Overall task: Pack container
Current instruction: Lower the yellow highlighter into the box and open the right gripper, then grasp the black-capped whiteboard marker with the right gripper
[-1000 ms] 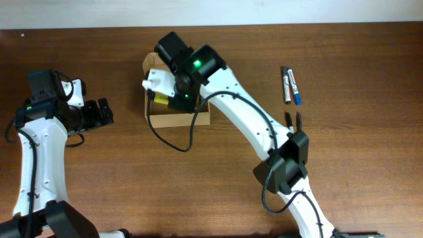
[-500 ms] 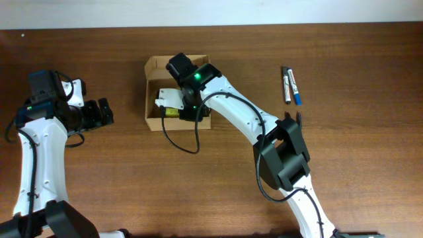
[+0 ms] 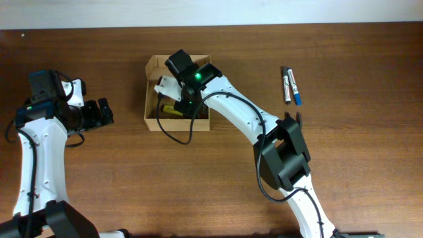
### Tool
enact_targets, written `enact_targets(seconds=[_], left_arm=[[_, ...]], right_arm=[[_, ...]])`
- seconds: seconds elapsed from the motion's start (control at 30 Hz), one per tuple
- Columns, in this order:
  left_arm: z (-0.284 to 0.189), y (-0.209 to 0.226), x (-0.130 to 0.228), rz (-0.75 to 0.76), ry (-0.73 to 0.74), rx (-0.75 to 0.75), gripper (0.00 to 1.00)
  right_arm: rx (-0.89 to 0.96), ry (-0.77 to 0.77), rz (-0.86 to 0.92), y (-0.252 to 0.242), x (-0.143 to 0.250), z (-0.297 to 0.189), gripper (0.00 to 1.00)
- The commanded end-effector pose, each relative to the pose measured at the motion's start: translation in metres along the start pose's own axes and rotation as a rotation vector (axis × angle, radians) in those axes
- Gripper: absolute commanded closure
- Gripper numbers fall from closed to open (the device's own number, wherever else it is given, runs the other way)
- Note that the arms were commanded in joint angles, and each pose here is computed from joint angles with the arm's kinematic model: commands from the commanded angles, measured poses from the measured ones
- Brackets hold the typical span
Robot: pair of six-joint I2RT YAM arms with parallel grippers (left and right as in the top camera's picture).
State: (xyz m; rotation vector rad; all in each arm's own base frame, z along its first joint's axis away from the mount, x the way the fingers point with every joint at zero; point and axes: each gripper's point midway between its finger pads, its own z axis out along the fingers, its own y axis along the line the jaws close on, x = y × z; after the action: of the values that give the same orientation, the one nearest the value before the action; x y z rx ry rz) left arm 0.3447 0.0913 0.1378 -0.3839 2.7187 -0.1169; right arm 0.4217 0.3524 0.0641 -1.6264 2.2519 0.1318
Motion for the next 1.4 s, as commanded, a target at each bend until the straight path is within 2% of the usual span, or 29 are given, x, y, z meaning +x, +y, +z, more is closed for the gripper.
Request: enact_targets(seconds=[0.0,0.17,0.37,0.47,0.63,0.73,0.8,0.87,1.17,1.37], left_arm=[[0.002,-0.001,0.001,0.015,0.005,0.013,0.0],[0.002,-0.001,0.002,0.015,0.006,0.013,0.0],[0.002,-0.001,0.001,0.015,0.005,0.013,0.0],[0.002,-0.001,0.001,0.015,0.005,0.013,0.0],[0.002,-0.001,0.001,0.015,0.005,0.013,0.0],[0.002,-0.001,0.002,0.015,0.006,0.013,0.0],[0.002,-0.001,0.001,0.015,0.005,0.013,0.0],[0.002,-0.001,0.001,0.015,0.005,0.013,0.0],[0.002,-0.001,0.001,0.015,0.005,0.013,0.0],[0.002,-0.001,0.001,0.015,0.005,0.013,0.0]], right_arm=[[0.116,-0.07,0.077,-0.024,-0.018,-0.054,0.56],[0.142,-0.1,0.109,-0.026,-0.02,-0.095,0.54],[0.244,-0.244,0.322,-0.066,-0.011,-0.184,0.53],[0.326,-0.307,0.464,-0.104,0.018,-0.234,0.52],[0.446,-0.317,0.81,-0.182,0.116,-0.274,0.5],[0.396,-0.277,1.008,-0.205,0.175,-0.256,0.51],[0.316,-0.195,1.138,-0.211,0.22,-0.218,0.56],[0.281,-0.135,1.176,-0.212,0.239,-0.192,0.6],[0.161,0.05,1.225,-0.202,0.273,-0.095,0.6],[0.103,0.128,1.235,-0.189,0.284,-0.058,0.6]])
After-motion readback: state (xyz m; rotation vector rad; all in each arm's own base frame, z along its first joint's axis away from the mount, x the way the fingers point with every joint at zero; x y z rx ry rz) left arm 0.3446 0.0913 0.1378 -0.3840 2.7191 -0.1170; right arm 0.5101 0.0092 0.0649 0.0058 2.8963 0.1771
